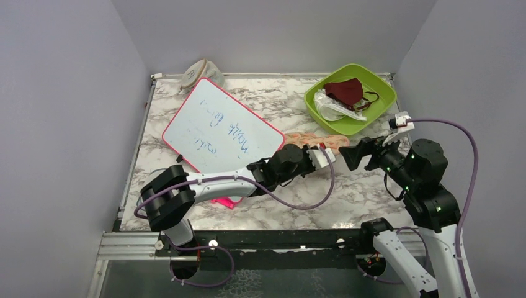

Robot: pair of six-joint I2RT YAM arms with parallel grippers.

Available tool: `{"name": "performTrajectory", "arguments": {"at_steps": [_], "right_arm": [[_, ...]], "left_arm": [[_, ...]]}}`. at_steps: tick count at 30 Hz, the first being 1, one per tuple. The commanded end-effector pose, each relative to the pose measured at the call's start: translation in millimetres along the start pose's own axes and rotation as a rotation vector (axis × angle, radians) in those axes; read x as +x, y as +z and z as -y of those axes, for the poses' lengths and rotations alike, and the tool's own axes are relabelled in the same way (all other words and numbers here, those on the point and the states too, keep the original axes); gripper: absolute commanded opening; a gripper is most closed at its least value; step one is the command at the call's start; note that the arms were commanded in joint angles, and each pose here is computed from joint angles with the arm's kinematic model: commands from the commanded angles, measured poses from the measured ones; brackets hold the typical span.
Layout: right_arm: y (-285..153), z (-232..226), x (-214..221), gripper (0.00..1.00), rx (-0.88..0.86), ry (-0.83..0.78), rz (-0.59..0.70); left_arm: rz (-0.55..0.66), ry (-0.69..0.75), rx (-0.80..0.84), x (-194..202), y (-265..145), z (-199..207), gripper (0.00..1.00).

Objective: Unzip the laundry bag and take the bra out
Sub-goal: Unzip the laundry bag at the center of the board.

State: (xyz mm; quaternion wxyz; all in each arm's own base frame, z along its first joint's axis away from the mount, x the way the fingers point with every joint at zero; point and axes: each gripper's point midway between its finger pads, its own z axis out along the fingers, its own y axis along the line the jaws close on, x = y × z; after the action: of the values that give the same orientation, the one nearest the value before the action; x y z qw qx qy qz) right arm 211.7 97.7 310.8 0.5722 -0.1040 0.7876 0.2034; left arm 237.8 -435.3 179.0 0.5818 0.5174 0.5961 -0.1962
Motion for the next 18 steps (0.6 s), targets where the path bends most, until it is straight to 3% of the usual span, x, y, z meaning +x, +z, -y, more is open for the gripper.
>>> {"name": "performTrajectory", "arguments": {"at_steps": [1, 4, 8, 14, 18], "right_arm": [[-4, -2, -11, 0.87, 0.02, 0.109, 0.056], [7, -15, 16, 0.78, -0.05, 0.234, -0.048], [18, -5, 53, 0.67, 0.015, 0.355, -0.142], [19, 5, 50, 0.45, 0.054, 0.321, -0.085], [20, 10, 52, 0.45, 0.076, 0.312, -0.064]], "left_arm": [[-0.047, -0.224, -0.05, -18, 3, -7, 0.0], [-0.067, -0.293, -0.022, -22, 5, -1, 0.0], [-0.076, -0.333, 0.013, -26, 5, 3, 0.0], [-0.127, -0.393, -0.026, -14, 9, -9, 0.0], [-0.107, -0.489, 0.012, -14, 10, -16, 0.0]]}}
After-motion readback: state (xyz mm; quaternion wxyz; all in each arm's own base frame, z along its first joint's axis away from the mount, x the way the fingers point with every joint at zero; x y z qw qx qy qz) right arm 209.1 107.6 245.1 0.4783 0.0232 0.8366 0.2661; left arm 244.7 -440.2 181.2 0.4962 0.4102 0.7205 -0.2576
